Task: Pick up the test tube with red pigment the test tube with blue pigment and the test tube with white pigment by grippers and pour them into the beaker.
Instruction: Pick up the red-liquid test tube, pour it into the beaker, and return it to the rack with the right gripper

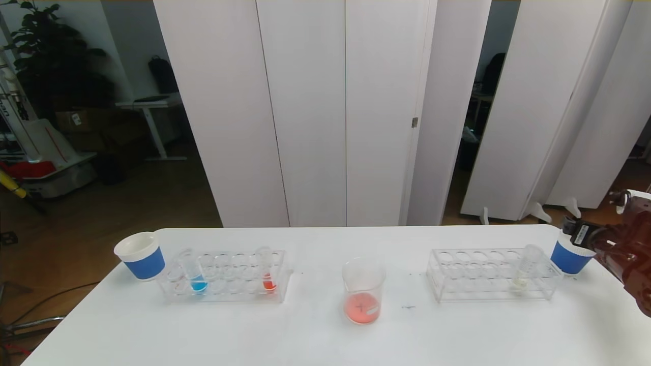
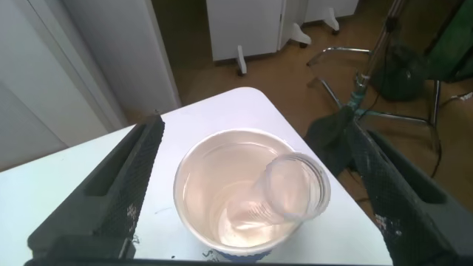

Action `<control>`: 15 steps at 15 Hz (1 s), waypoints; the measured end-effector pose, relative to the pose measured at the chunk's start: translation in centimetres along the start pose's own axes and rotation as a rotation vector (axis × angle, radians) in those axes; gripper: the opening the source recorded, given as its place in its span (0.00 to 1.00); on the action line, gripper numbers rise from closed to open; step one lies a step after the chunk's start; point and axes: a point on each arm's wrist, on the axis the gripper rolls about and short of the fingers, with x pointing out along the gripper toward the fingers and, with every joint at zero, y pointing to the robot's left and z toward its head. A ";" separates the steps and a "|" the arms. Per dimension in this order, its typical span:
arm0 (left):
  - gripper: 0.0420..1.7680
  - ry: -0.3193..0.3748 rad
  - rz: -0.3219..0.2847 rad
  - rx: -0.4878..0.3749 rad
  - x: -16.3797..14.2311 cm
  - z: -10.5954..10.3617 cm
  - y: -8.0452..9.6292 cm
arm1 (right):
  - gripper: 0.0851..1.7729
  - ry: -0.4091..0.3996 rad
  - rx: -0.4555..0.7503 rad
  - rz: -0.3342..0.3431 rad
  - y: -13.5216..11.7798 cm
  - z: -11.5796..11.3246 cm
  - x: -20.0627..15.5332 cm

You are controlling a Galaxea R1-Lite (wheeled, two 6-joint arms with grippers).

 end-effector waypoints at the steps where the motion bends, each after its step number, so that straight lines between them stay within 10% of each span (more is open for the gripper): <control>1: 0.99 0.000 0.000 0.000 0.0 0.0 0.0 | 0.99 0.011 -0.001 0.018 0.0 0.6 -0.4; 15: 0.99 0.000 0.000 0.000 0.0 0.0 0.0 | 0.99 -0.092 -0.092 0.539 2.9 8.2 -17.9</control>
